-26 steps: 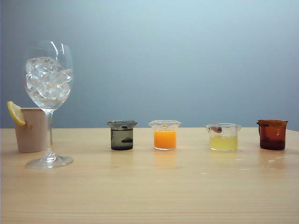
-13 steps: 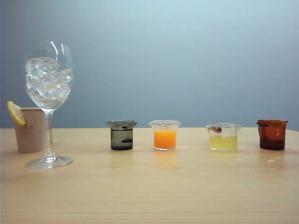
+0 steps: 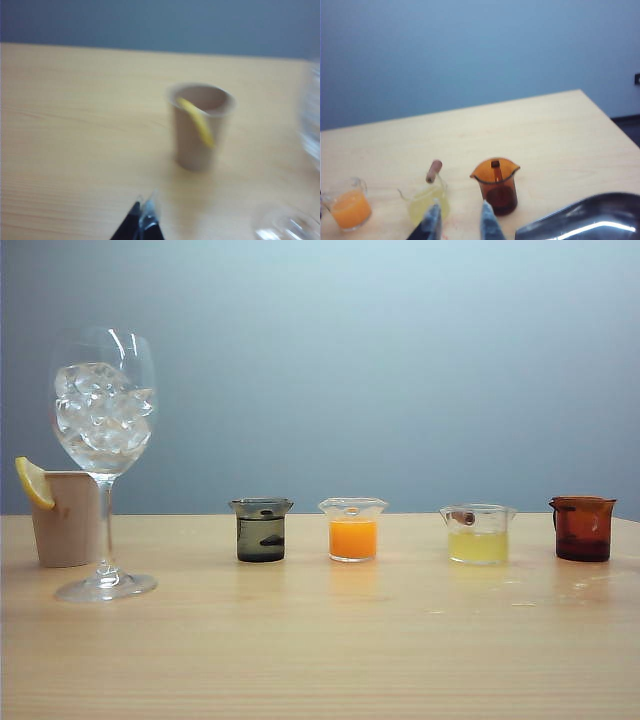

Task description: Pick up the ice scoop on the desk filled with ice cubes, pour the ice into the goblet, and finally put the scoop back on the table.

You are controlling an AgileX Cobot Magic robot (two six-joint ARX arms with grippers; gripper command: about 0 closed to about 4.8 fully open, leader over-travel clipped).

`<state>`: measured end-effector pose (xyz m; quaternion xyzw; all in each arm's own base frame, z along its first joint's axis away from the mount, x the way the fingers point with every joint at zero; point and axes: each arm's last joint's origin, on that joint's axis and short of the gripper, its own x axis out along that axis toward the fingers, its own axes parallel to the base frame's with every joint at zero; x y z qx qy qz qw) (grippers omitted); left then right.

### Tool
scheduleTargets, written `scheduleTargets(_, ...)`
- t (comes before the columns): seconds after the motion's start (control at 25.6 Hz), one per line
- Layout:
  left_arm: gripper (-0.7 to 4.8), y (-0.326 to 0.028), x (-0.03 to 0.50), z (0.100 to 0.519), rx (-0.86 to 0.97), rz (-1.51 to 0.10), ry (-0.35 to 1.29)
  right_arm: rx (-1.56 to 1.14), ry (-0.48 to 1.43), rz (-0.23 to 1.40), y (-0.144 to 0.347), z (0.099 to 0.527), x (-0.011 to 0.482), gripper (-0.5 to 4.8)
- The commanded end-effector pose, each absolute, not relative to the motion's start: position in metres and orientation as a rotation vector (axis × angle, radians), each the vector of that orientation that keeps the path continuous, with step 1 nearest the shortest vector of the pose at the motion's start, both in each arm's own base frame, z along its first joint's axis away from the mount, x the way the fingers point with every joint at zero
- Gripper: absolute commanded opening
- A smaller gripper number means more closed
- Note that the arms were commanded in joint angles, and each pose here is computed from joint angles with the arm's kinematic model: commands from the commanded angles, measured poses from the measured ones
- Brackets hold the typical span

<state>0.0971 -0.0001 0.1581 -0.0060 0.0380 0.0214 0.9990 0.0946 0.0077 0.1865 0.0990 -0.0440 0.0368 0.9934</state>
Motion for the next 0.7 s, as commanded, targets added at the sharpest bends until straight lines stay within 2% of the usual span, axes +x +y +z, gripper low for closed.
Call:
scheduleTargets(0.04, -0.03, 0.002, 0.097, 0.166, -0.007, 0.127, 0.001, 0.199, -0.102, 0.070, 0.007, 0.187, 0.094, 1.04)
scheduleTargets(0.2, -0.03, 0.002, 0.097, 0.170, -0.011, 0.125, -0.042, 0.197, -0.057, 0.054, 0.006, 0.169, 0.097, 1.04)
scheduleTargets(0.39, -0.03, 0.002, 0.097, 0.170, -0.011, 0.124, -0.041, 0.185, 0.176, -0.016, 0.002, 0.147, 0.096, 1.04)
scheduleTargets(0.7, -0.03, 0.002, 0.097, 0.170, -0.011, 0.124, -0.041, 0.186, 0.179, -0.021, 0.001, 0.146, 0.096, 1.04)
